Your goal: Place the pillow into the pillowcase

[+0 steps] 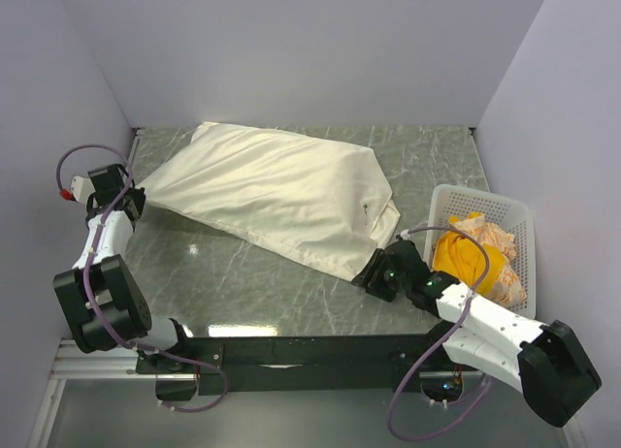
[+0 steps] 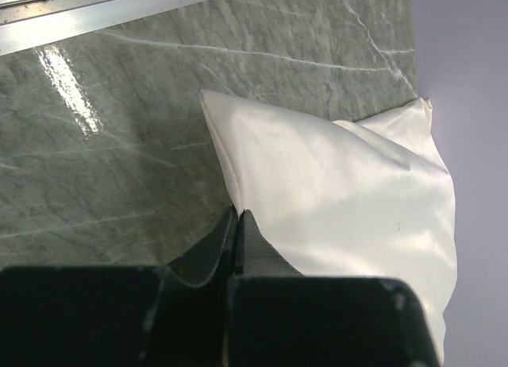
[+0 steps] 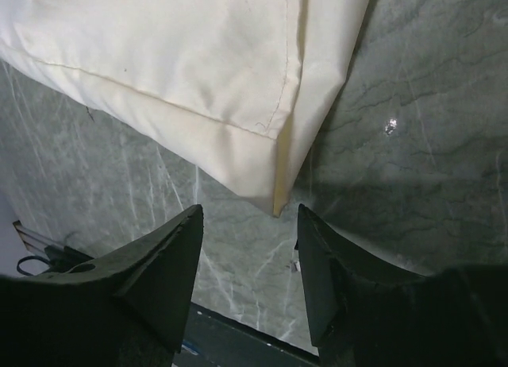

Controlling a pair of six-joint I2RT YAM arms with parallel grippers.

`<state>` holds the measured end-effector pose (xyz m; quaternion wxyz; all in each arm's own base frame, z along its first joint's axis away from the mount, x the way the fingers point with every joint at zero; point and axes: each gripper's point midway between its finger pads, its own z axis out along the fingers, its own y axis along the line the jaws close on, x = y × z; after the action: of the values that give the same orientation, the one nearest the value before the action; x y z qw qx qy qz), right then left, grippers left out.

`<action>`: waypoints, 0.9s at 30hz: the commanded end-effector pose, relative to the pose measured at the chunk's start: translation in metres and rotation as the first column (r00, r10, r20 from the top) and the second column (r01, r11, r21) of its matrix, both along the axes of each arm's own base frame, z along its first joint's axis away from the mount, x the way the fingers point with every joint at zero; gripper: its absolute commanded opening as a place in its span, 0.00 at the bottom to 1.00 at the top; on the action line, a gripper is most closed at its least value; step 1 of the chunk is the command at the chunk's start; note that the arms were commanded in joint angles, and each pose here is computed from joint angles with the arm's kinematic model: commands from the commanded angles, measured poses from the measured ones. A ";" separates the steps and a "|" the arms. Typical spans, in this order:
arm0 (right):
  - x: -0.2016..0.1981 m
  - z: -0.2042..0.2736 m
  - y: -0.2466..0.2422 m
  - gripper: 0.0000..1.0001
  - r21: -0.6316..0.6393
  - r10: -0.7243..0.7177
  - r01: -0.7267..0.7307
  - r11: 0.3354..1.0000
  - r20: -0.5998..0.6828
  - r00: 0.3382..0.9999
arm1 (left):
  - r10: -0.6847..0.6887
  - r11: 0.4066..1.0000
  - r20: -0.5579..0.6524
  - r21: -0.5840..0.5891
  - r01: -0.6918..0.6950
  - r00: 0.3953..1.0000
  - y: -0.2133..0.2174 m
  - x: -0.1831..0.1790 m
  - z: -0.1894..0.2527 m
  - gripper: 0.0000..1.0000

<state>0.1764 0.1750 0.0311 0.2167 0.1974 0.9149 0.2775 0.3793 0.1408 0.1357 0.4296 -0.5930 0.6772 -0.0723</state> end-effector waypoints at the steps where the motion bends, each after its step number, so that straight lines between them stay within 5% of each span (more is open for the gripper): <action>1: 0.014 0.027 0.010 0.58 0.043 -0.009 0.007 0.999 0.061 0.998 | 0.019 0.999 0.060 0.040 -0.022 0.998 0.009 0.001 0.027 0.01; 9: 0.033 0.050 -0.019 0.56 -0.043 -0.107 0.117 0.992 0.191 0.976 | 0.010 0.999 0.065 0.036 -0.012 0.998 0.008 0.003 0.027 0.01; 27: 0.054 0.014 -0.005 0.56 -0.137 -0.062 0.073 0.988 0.085 0.994 | 0.000 1.000 0.074 0.023 -0.001 0.997 0.008 0.010 0.031 0.01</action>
<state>0.2141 0.1644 0.0385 0.2561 0.1972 0.9242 0.2036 0.3789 0.1404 0.1365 0.4274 -0.5930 0.6780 -0.0772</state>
